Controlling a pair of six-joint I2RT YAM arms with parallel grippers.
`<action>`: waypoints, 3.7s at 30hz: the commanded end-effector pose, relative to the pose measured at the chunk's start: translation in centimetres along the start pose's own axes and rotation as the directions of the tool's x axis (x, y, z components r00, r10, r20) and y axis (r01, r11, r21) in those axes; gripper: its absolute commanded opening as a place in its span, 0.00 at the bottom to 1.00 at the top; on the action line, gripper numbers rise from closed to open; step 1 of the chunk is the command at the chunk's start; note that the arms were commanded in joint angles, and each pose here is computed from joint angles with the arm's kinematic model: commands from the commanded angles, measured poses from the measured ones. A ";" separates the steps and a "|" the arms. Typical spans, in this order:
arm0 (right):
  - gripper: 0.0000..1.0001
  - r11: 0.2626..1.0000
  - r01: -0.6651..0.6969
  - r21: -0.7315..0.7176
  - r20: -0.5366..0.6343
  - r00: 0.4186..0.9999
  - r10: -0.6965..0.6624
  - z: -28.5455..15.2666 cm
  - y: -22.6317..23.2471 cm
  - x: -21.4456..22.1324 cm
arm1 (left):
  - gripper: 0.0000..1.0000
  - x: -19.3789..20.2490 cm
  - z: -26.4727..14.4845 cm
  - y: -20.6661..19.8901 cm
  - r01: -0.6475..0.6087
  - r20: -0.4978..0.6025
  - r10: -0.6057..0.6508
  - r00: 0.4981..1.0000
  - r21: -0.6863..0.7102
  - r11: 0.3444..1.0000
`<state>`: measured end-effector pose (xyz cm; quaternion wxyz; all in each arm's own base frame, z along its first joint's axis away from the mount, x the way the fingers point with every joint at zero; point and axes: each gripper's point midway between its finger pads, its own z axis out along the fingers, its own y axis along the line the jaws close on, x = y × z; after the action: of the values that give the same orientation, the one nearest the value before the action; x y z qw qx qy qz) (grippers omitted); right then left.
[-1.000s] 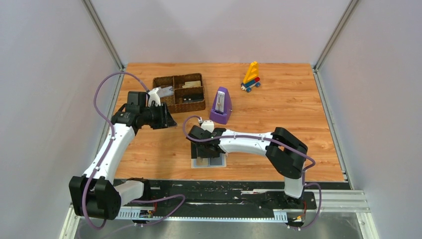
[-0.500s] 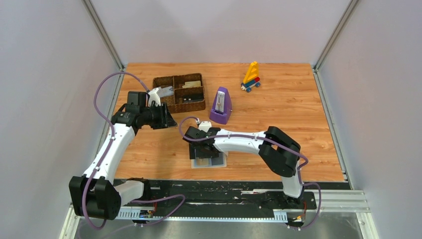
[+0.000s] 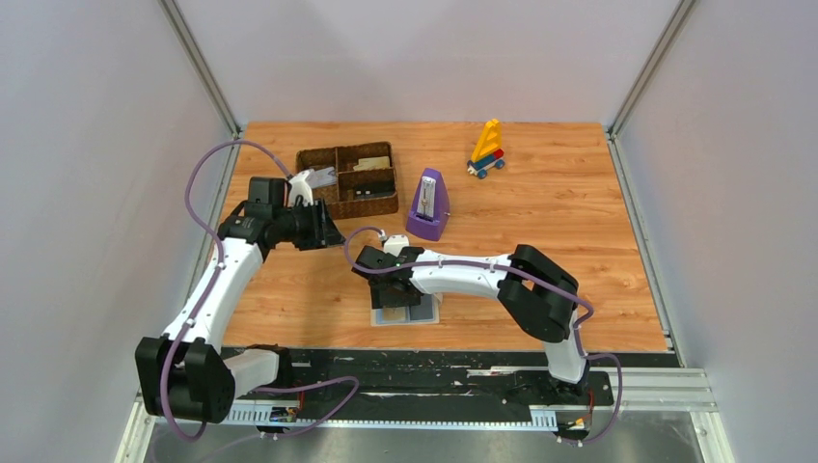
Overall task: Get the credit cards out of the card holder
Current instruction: Remove the credit card from the card holder.
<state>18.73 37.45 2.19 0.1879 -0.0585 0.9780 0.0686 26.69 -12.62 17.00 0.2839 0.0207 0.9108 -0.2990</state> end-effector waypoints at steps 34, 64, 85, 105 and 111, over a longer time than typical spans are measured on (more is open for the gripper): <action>0.45 0.889 -0.075 -0.451 0.124 0.982 0.146 -4.0 2.1 -2.7 | 0.32 6.9 6.0 -1.8 0.225 -0.179 -0.194 0.965 0.173 0.959; 0.45 0.802 -0.095 -0.590 0.106 0.975 0.194 -5.5 1.9 -3.4 | 0.22 12.8 10.1 -3.2 0.281 -0.335 -0.208 0.919 0.185 0.942; 0.70 0.836 -0.115 -0.536 0.082 0.979 0.188 -6.8 0.7 -3.4 | 0.23 12.7 9.2 -6.2 0.300 -0.338 -0.195 0.921 0.294 0.907; 0.46 0.868 -0.131 -0.478 0.089 0.977 0.196 -6.5 -3.1 -2.2 | 0.25 13.2 10.8 -7.8 0.274 -0.349 -0.160 0.923 0.307 0.911; 0.35 0.887 -0.159 -0.434 0.114 0.967 0.229 -6.1 -5.0 -2.5 | 0.25 13.2 11.3 -8.6 0.272 -0.345 -0.153 0.926 0.329 0.904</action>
<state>18.50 32.66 7.09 0.2136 -0.0103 0.9290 0.3019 18.22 -26.42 5.64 0.0654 0.0072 0.8812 -0.4681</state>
